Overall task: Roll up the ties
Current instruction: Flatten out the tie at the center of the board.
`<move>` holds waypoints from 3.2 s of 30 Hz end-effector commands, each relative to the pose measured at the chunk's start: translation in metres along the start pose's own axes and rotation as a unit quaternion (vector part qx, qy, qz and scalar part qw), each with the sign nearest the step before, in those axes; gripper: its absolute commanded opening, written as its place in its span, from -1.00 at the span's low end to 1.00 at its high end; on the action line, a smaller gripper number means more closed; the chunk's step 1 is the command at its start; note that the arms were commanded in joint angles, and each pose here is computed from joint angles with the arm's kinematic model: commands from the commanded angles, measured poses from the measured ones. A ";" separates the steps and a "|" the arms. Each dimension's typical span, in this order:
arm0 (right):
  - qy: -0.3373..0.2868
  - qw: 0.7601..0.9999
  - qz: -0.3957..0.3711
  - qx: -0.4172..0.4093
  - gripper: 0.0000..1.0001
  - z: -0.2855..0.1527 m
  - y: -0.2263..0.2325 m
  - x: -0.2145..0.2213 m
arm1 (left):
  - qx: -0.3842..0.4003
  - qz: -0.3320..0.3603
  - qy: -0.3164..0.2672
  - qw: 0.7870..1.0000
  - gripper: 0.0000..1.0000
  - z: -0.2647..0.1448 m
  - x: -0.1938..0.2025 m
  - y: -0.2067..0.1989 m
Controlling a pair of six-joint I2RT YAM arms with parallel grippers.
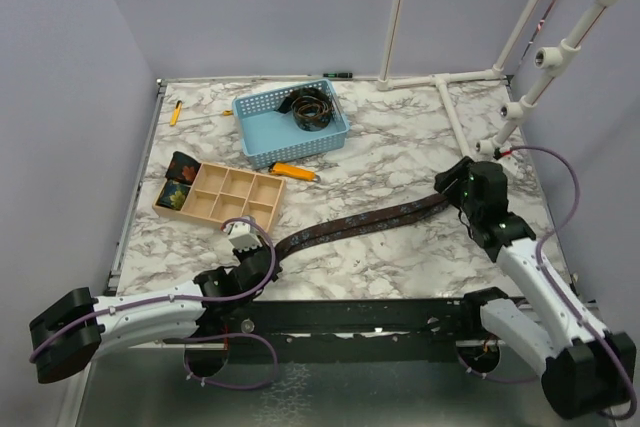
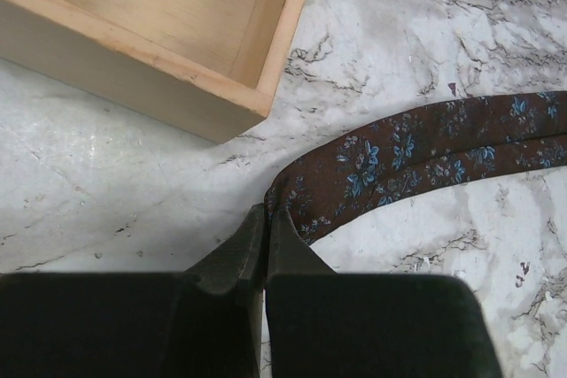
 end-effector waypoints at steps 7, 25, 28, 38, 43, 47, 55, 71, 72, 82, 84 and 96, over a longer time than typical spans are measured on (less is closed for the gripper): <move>-0.048 0.982 0.122 0.136 0.83 0.026 -0.045 0.011 | 0.008 -0.001 0.005 1.000 -1.00 -0.002 0.004 0.002; -0.073 0.940 0.127 0.307 0.62 0.097 -0.098 0.002 | 0.026 -0.019 0.012 0.999 -1.00 -0.007 0.006 0.000; -0.075 0.958 0.123 0.249 -0.22 0.104 -0.092 0.000 | 0.027 -0.021 0.011 0.999 -1.00 -0.007 0.005 0.001; -0.228 0.973 0.002 -0.042 -0.95 -0.005 -0.026 -0.068 | 0.029 -0.008 0.016 0.999 -1.00 -0.005 0.008 -0.001; -0.244 0.968 0.047 0.042 -0.89 -0.029 -0.066 -0.057 | 0.029 0.013 0.029 0.999 -1.00 -0.002 0.013 -0.006; -0.210 0.962 0.098 0.141 0.84 -0.029 -0.109 -0.025 | 0.024 0.019 0.043 0.999 -1.00 0.002 0.018 -0.008; -0.168 0.967 0.143 0.124 0.99 -0.021 -0.100 -0.014 | 0.011 -0.012 0.067 0.998 -1.00 0.002 0.036 0.004; 0.164 0.984 0.014 -0.073 0.54 -0.001 -0.024 0.066 | -0.045 0.027 0.057 0.997 -1.00 -0.010 -0.001 -0.001; 0.176 0.981 -0.005 -0.078 0.50 -0.002 -0.018 0.075 | -0.049 0.034 0.061 0.996 -1.00 -0.011 -0.004 -0.002; 0.215 0.973 -0.083 0.024 -0.12 0.026 -0.028 0.115 | -0.002 0.129 0.149 0.980 -1.00 -0.017 -0.019 -0.045; 0.208 0.973 -0.087 0.051 -0.16 0.026 -0.040 0.117 | 0.002 0.130 0.163 0.978 -1.00 -0.016 -0.022 -0.046; 0.191 0.975 -0.098 -0.062 0.11 -0.002 -0.017 0.101 | -0.042 0.101 0.172 0.979 0.70 -0.005 -0.053 -0.032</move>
Point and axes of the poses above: each gripper's point midway between its finger pads, its own z axis out along the fingers, its own y axis along the line the jaws close on, x = y × z, the point moved 5 cm from there along -z, back along the fingers, and after that the axes turned 12 degrees about z, right-handed, at the moved point
